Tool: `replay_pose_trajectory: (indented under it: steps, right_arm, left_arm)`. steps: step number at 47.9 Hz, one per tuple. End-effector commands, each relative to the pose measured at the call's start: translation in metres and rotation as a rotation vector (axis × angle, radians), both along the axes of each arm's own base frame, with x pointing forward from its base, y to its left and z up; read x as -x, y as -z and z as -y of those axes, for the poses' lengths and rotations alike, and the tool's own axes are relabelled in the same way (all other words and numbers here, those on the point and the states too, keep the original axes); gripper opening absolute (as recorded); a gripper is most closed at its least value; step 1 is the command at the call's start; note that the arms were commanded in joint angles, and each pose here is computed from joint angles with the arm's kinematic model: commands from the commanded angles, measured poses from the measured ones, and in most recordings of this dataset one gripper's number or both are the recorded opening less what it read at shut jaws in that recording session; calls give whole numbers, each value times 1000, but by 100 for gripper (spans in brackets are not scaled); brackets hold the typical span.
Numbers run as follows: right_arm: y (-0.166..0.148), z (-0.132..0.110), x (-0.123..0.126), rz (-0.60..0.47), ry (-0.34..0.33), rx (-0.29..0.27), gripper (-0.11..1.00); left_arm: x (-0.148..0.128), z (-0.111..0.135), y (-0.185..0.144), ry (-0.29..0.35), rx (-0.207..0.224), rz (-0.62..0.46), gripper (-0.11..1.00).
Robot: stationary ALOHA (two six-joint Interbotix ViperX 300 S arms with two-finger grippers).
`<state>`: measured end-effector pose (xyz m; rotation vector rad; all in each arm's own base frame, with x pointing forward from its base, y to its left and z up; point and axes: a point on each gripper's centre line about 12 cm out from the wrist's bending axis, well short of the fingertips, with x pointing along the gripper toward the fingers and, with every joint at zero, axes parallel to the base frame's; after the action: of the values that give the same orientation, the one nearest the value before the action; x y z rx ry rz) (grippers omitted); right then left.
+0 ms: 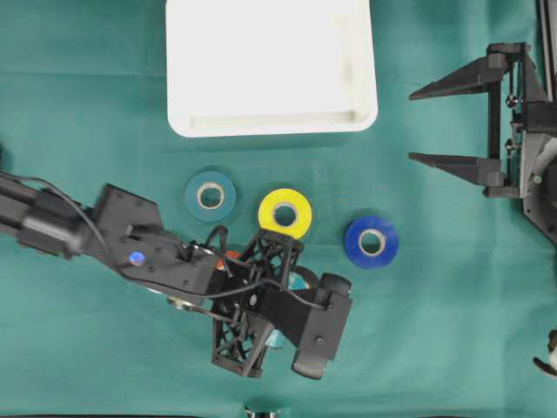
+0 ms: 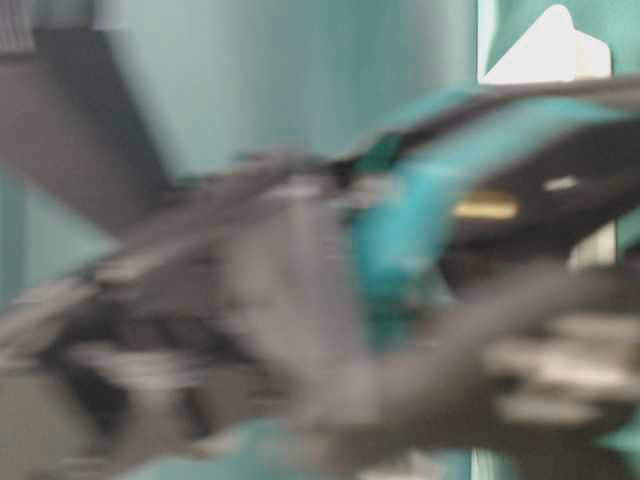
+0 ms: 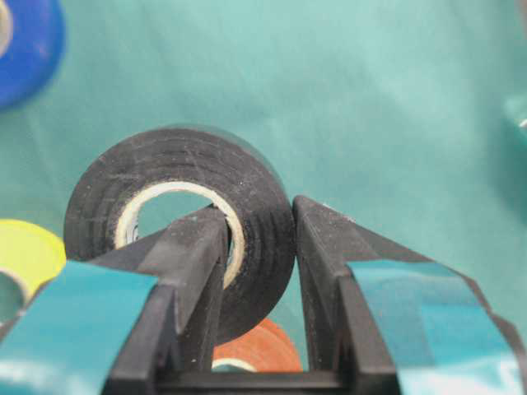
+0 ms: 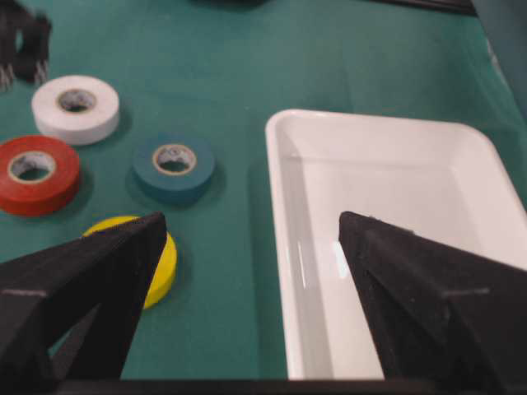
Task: Pick up the tape from a random location and place it into the white case.
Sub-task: 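Lower the left gripper into the black roll's hole and close, then lift the black tape roll and carry it to the white tray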
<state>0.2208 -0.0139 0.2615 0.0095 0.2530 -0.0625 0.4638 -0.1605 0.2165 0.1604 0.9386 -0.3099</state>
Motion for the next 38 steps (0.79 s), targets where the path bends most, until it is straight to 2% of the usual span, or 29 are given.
replay_pose_trajectory:
  steps: [1, 15, 38]
  right_arm:
    - [-7, 0, -2, 18, 0, 1, 92]
    - [-6, 0, -2, 8, 0, 0, 92]
    - [-4, 0, -1, -9, 1, -2, 92]
  left_arm:
    - [1, -1, -47, 0, 26, 87, 20]
    - [2, -3, -86, 5, -7, 48, 20]
    - [19, -16, -147, 7, 9, 144, 20]
